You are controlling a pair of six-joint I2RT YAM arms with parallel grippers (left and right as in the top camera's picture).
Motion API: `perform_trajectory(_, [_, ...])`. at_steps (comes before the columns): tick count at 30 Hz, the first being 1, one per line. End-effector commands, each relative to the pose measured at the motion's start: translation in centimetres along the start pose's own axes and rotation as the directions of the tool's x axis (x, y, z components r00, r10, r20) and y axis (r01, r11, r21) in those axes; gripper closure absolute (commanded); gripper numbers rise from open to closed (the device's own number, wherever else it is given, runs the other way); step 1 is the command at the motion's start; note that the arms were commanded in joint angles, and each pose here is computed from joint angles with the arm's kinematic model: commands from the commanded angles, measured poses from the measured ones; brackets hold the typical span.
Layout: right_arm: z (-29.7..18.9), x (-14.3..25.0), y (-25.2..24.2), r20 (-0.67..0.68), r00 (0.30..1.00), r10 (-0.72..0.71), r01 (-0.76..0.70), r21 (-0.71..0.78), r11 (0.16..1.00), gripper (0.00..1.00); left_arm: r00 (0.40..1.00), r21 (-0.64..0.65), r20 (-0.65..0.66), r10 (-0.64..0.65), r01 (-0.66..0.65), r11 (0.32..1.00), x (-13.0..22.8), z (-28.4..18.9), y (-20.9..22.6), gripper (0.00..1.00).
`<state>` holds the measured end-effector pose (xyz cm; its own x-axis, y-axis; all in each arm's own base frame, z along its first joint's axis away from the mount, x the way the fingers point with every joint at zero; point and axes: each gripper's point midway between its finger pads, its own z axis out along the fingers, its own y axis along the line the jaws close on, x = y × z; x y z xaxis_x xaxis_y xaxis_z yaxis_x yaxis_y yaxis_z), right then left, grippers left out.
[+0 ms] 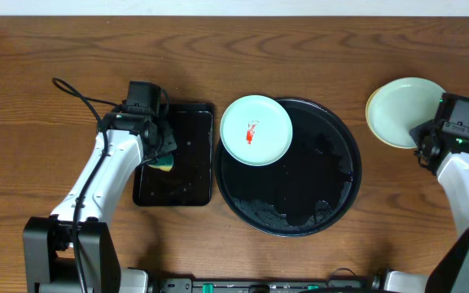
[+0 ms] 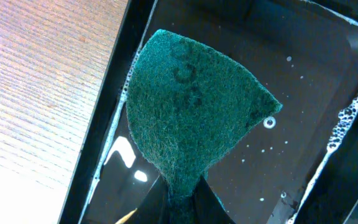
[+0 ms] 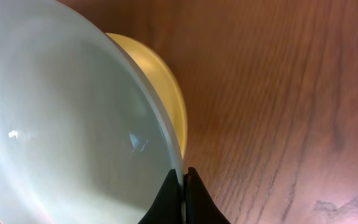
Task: Clean dirty plates on tray and stack at the side
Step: 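Lift the pale-green plate with the right gripper onto the yellow plate, then move the right gripper back and grip the last pale-green plate rim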
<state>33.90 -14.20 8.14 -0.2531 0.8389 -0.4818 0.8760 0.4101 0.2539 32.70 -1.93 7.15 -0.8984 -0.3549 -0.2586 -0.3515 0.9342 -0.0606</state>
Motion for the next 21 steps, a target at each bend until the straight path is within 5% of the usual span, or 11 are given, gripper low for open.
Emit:
perform_trajectory(1, [1.6,-0.1,0.3,-0.058,0.986,0.154,-0.155,-0.022,0.988,0.99,1.0,-0.012,-0.021,0.019,-0.02,1.0,0.6,0.5,0.4,0.92])
perform_trajectory(10, [4.1,-0.4,1.5,-0.088,0.979,0.183,-0.191,-0.085,0.978,0.99,1.0,-0.012,-0.021,0.019,-0.02,1.0,0.6,0.5,0.4,0.93])
perform_trajectory(11, [4.1,-0.5,1.7,-0.086,0.979,0.184,-0.192,-0.093,0.977,0.94,1.0,-0.012,-0.021,0.019,-0.02,1.0,0.6,0.5,0.4,0.93])
perform_trajectory(12, [4.0,-0.4,2.4,-0.098,0.981,0.168,-0.18,-0.125,0.976,0.74,1.0,-0.012,-0.021,0.019,-0.02,1.0,0.6,0.5,0.4,0.93])
perform_trajectory(14, [3.6,0.0,4.1,-0.126,0.99,0.062,-0.089,-0.222,0.971,0.5,1.0,-0.012,-0.021,0.019,-0.02,1.0,0.6,0.5,0.4,0.93])
perform_trajectory(21, [0.1,4.6,10.7,-0.123,0.909,-0.398,0.246,-0.611,0.752,0.47,1.0,-0.012,-0.021,0.019,-0.02,1.0,0.6,0.5,0.4,0.92])
